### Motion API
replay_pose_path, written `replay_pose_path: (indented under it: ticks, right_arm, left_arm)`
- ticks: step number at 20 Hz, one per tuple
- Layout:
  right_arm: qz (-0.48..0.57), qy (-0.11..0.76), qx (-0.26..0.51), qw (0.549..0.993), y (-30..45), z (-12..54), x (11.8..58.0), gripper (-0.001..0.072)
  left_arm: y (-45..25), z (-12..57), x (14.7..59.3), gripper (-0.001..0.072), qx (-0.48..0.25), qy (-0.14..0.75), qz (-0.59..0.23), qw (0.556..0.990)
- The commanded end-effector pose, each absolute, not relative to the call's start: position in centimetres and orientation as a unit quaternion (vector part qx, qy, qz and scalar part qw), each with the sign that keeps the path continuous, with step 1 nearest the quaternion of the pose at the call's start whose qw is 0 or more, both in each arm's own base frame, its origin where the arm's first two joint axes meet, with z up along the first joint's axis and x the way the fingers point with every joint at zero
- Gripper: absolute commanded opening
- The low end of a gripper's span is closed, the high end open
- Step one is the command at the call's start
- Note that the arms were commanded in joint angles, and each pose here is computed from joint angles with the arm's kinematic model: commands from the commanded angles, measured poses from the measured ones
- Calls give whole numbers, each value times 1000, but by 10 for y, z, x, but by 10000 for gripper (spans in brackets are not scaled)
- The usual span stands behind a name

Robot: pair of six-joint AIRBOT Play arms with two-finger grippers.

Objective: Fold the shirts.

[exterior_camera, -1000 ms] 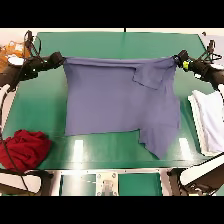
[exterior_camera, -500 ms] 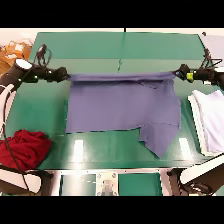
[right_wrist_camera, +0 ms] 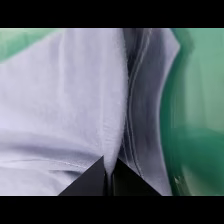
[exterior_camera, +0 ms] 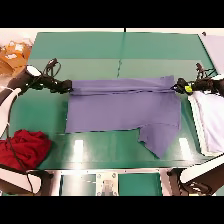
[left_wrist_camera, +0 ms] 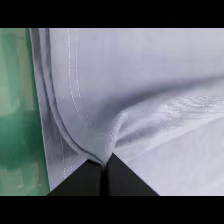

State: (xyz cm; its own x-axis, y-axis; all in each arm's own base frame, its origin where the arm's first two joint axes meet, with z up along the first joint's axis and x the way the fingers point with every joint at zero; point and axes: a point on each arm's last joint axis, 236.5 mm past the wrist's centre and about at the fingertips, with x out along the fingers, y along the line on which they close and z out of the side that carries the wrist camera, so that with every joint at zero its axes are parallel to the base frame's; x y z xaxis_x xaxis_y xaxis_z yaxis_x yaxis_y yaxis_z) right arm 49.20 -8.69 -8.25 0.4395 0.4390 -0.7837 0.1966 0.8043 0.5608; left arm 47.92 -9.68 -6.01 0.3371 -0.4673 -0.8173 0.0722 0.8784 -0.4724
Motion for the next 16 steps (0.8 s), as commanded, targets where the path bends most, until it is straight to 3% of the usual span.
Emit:
replay_pose_path:
  ticks: [1, 2, 3, 4, 5, 8, 9, 10, 11, 12, 16]
  right_arm:
    - [75, 535, 297, 787, -88, -88, 485, 22]
    - [75, 535, 298, 787, -87, -87, 486, 102]
    - [78, 534, 296, 788, -87, -82, 486, 284]
    - [82, 532, 294, 790, -87, -74, 486, 335]
    - [85, 529, 294, 791, -90, -63, 485, 332]
    - [48, 535, 297, 789, -113, -28, 469, 329]
    - [32, 545, 293, 785, -121, -21, 457, 298]
    - [18, 560, 287, 777, -127, -15, 442, 156]
    - [6, 571, 286, 770, -131, -10, 428, 62]
    - [-6, 576, 287, 766, -134, -6, 415, 21]
    - [-63, 590, 299, 748, -139, -3, 353, 20]
  left_arm:
    - [-100, -65, 472, 20, -184, 562, -169, 788]
    - [-101, -64, 472, 22, -189, 563, -167, 787]
    - [-103, -63, 470, 212, -195, 567, -170, 782]
    - [-108, -60, 465, 531, -206, 575, -175, 772]
    - [-110, -57, 459, 565, -207, 586, -183, 761]
    - [-105, -36, 438, 546, -218, 627, -198, 721]
    - [-99, -27, 431, 531, -226, 644, -194, 705]
    - [-92, -18, 421, 288, -236, 662, -193, 685]
    - [-87, -9, 410, 15, -237, 676, -201, 668]
    - [-84, -1, 398, 19, -237, 686, -206, 656]
    - [-67, 11, 361, 17, -170, 709, -160, 666]
